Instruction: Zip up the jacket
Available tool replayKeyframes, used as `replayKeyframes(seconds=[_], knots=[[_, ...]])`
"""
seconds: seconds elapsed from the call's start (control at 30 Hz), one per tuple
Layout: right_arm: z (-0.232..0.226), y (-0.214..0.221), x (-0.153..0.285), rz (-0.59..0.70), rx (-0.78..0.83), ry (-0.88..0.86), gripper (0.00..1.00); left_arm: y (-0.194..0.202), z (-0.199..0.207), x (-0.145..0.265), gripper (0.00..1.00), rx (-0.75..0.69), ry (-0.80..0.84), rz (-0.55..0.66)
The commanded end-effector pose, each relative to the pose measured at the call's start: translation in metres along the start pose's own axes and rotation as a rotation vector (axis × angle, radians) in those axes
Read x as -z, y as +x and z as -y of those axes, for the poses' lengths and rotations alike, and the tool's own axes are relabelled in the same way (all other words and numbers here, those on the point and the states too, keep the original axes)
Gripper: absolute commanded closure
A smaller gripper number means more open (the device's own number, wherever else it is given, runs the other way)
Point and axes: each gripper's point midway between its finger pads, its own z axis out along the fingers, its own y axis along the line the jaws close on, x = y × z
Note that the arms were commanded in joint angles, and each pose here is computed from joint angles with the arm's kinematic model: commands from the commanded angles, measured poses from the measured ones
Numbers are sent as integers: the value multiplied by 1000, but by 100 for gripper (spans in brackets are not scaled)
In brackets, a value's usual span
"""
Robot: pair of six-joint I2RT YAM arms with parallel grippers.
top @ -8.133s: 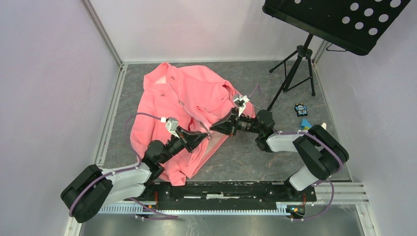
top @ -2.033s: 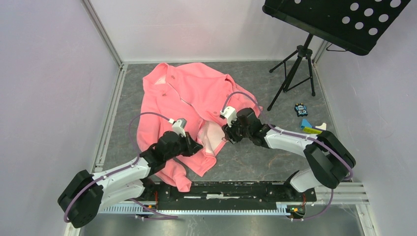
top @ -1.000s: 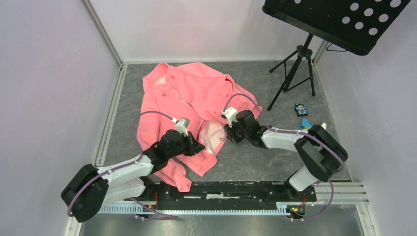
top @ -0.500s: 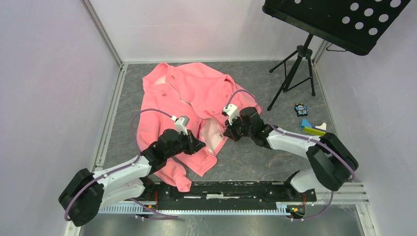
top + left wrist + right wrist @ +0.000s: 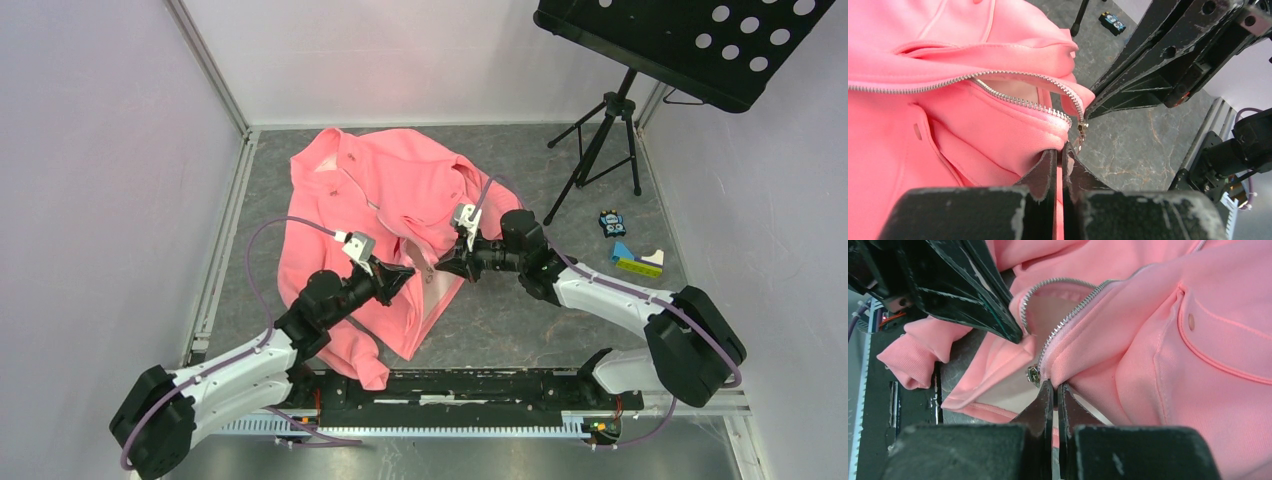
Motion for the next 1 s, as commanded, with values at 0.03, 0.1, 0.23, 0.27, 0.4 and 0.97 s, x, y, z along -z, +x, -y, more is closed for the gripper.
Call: replayKeyframes(seconds=[0.03, 0.1, 0.23, 0.27, 0.4, 0.97], knots=[[-14, -37, 3, 123, 66, -74, 100, -26, 7, -5, 98, -110, 58, 147], [-16, -38, 2, 133, 30, -78, 100, -26, 9, -6, 98, -109, 71, 153], [-14, -41, 1, 151, -2, -66, 100, -23, 12, -8, 98, -99, 89, 146], [-14, -41, 0, 155, -7, -68, 100, -22, 12, -8, 98, -95, 88, 143], [-9, -38, -2, 158, -27, -40, 100, -23, 18, -7, 98, -84, 119, 144], [-6, -31, -3, 151, -38, -21, 100, -24, 17, 0, 98, -38, 111, 161]])
